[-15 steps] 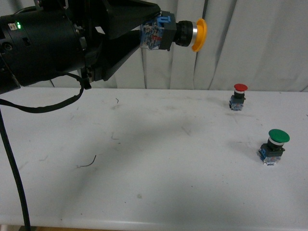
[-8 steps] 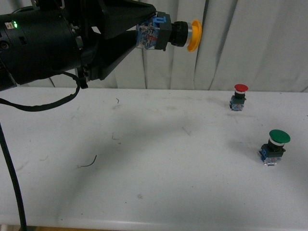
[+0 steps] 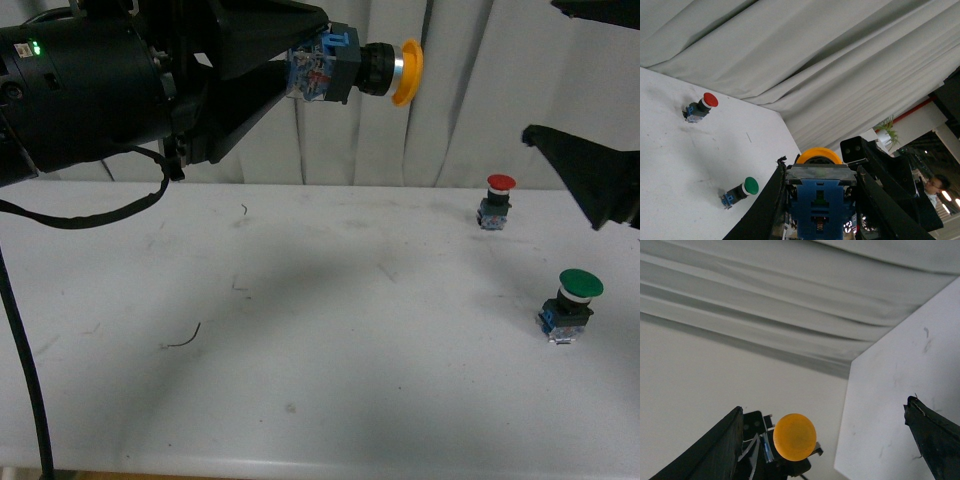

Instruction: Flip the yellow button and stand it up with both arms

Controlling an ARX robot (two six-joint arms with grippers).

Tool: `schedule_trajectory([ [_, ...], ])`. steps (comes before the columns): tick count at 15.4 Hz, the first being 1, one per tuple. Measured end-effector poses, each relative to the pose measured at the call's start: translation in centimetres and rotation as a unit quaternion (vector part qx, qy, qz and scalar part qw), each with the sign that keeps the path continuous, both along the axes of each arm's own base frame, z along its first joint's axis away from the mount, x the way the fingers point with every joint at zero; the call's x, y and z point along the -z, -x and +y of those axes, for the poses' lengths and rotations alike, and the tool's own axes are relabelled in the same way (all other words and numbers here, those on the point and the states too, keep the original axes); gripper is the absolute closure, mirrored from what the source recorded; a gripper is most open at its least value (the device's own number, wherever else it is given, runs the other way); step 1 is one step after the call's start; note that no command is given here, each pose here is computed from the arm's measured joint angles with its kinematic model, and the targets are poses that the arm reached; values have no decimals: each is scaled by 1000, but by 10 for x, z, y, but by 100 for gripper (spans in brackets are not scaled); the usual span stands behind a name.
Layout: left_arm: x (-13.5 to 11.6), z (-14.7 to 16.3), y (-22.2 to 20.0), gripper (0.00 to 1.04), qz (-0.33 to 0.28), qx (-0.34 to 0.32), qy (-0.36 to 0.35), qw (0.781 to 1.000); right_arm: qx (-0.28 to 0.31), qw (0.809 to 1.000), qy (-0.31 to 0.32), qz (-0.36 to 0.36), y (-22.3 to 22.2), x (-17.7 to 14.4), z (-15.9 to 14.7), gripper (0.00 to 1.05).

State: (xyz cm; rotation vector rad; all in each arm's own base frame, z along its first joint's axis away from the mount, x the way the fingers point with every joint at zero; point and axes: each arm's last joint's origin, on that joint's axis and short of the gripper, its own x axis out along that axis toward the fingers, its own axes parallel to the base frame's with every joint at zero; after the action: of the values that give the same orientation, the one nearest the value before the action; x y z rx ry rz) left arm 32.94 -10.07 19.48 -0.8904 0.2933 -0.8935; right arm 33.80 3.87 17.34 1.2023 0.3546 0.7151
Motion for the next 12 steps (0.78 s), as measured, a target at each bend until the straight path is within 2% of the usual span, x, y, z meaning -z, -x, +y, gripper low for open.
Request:
schedule_trajectory([
  [4, 0, 2, 0, 73, -2, -1, 0, 1000, -61, 996, -50, 32, -21, -5, 19, 6],
  [6, -1, 4, -1, 73, -4, -4, 0, 1000, -79, 995, -58, 30, -29, -9, 29, 6],
  [10, -1, 5, 0, 73, -4, -3, -1, 1000, -150, 986, -51, 56, -26, 4, 59, 6],
  [12, -1, 5, 0, 73, -7, -3, -2, 1000, -161, 984, -53, 58, -26, 3, 64, 6],
])
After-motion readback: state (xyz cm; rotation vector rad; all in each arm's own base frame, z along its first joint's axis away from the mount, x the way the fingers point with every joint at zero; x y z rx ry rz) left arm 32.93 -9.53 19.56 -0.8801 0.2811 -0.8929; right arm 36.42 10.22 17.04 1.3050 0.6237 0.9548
